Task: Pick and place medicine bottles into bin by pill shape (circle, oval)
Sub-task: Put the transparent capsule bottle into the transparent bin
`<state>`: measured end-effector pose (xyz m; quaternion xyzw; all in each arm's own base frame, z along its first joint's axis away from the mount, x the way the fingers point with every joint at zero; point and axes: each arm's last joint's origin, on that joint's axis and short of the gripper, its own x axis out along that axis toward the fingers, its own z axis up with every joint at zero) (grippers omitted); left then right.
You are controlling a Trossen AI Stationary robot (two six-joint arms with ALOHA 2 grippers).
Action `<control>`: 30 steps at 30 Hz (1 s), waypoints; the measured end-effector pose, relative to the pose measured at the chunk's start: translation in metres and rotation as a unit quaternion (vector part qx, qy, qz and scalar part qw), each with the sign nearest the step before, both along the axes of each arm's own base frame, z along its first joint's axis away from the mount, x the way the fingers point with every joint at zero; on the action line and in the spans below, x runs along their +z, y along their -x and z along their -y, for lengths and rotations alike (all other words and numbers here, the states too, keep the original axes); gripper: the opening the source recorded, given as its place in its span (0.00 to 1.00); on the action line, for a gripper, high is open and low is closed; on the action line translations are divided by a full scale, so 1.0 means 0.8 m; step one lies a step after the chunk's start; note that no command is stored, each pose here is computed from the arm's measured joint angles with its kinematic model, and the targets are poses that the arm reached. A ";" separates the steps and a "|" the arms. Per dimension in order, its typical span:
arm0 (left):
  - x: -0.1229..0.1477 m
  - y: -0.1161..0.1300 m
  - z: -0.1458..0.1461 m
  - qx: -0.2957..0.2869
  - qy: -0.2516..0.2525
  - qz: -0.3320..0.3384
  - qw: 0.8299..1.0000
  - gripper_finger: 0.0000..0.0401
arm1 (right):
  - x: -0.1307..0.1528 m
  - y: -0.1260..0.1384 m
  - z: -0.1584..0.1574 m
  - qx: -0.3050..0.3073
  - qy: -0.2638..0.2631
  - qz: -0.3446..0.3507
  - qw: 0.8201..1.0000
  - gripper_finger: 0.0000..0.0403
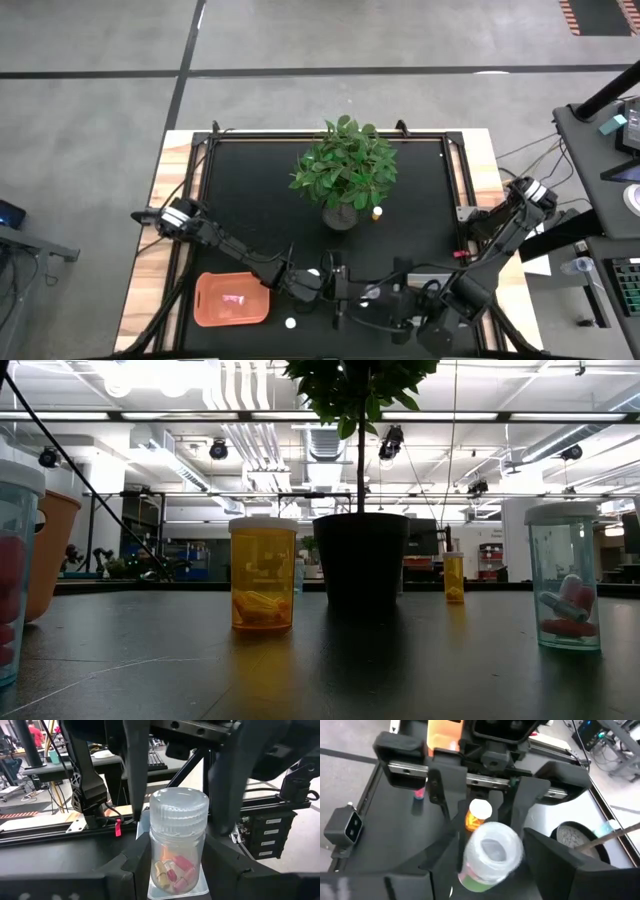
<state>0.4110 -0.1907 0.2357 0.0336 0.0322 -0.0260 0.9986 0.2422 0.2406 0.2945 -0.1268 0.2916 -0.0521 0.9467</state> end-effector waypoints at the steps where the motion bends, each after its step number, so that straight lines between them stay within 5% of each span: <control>1: 0.000 0.000 0.000 0.000 -0.002 0.000 1.000 0.31 | 0.000 0.000 0.001 -0.003 -0.002 -0.001 1.000 0.50; 13: 0.002 0.001 0.004 -0.006 -0.013 0.003 1.000 0.33 | 0.000 0.003 0.004 -0.010 -0.022 -0.014 1.000 0.31; 24: 0.013 0.006 0.003 -0.008 0.006 0.010 1.000 0.65 | 0.014 0.023 0.012 -0.008 -0.055 -0.032 0.998 0.34; 30: 0.022 0.016 0.006 -0.016 -0.011 0.003 1.000 0.70 | 0.016 0.063 0.016 -0.032 -0.081 -0.059 0.994 0.34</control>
